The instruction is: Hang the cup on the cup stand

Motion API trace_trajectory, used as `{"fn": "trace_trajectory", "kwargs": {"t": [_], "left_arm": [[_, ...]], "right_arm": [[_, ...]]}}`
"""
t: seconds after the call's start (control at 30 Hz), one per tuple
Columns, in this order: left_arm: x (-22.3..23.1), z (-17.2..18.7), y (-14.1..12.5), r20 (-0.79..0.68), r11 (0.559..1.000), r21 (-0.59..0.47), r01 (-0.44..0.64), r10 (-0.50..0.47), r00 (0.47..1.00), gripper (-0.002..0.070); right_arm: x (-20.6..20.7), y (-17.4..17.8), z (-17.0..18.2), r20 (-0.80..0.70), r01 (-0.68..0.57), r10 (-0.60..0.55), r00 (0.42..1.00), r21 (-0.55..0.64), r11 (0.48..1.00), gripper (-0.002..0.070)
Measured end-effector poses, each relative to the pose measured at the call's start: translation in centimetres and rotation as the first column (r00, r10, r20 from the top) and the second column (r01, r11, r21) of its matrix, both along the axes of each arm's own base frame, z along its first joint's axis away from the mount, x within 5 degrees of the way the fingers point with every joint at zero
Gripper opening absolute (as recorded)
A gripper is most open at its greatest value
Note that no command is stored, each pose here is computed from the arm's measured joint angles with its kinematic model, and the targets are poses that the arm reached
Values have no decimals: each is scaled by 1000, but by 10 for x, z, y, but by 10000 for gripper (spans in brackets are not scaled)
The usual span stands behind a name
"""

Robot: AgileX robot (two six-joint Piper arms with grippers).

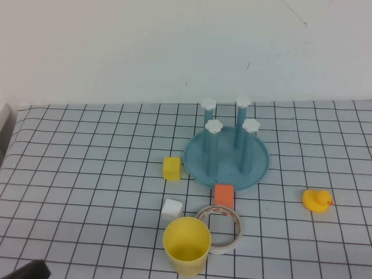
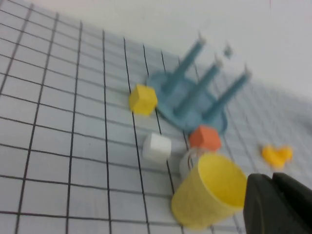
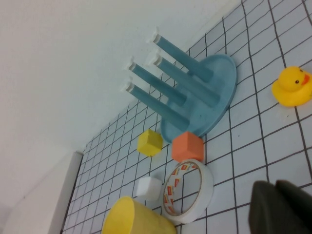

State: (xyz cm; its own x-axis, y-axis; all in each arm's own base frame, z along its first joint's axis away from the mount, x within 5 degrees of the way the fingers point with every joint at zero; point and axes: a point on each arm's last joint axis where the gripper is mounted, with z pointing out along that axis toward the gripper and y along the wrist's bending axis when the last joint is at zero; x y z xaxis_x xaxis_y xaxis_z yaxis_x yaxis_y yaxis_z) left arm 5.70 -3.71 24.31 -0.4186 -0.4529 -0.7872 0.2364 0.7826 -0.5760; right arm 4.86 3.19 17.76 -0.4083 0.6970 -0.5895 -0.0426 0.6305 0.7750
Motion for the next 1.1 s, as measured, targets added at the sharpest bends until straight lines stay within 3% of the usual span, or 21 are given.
{"fn": "trace_trajectory", "kwargs": {"t": [0.17,0.33,0.47,0.57,0.6,0.73,0.93,1.0,1.1], "left_arm": [[18,48,-8,-58,950,259,177,-168,984,-3],[48,78,-6,-249,801,493,339,-244,937,-3],[75,87,-6,-347,722,560,405,-240,907,-3],[93,90,-16,-387,655,586,477,-291,875,-3],[103,91,-26,-414,599,604,526,-328,849,-2],[121,88,-47,-473,498,637,588,-350,809,-2],[144,84,-92,-554,311,695,649,-343,758,-2],[152,82,-110,-559,280,713,643,-326,762,-2],[162,78,-132,-565,279,721,635,-294,771,0]], "right_arm": [[0,0,0,10,-7,8,1000,-28,1000,-1],[0,0,0,17,-17,18,1000,-54,998,-1],[0,0,0,20,-21,22,1000,-66,998,-1],[0,0,0,23,-23,24,999,-71,997,-1],[0,0,0,23,-23,25,999,-73,997,-1],[0,1,0,27,-31,33,999,-90,995,-1],[-1,1,-1,27,-35,38,999,-97,995,-1],[-1,1,-1,26,-38,40,999,-98,994,-1],[-1,2,-1,18,-48,50,999,-97,994,-1]]}}
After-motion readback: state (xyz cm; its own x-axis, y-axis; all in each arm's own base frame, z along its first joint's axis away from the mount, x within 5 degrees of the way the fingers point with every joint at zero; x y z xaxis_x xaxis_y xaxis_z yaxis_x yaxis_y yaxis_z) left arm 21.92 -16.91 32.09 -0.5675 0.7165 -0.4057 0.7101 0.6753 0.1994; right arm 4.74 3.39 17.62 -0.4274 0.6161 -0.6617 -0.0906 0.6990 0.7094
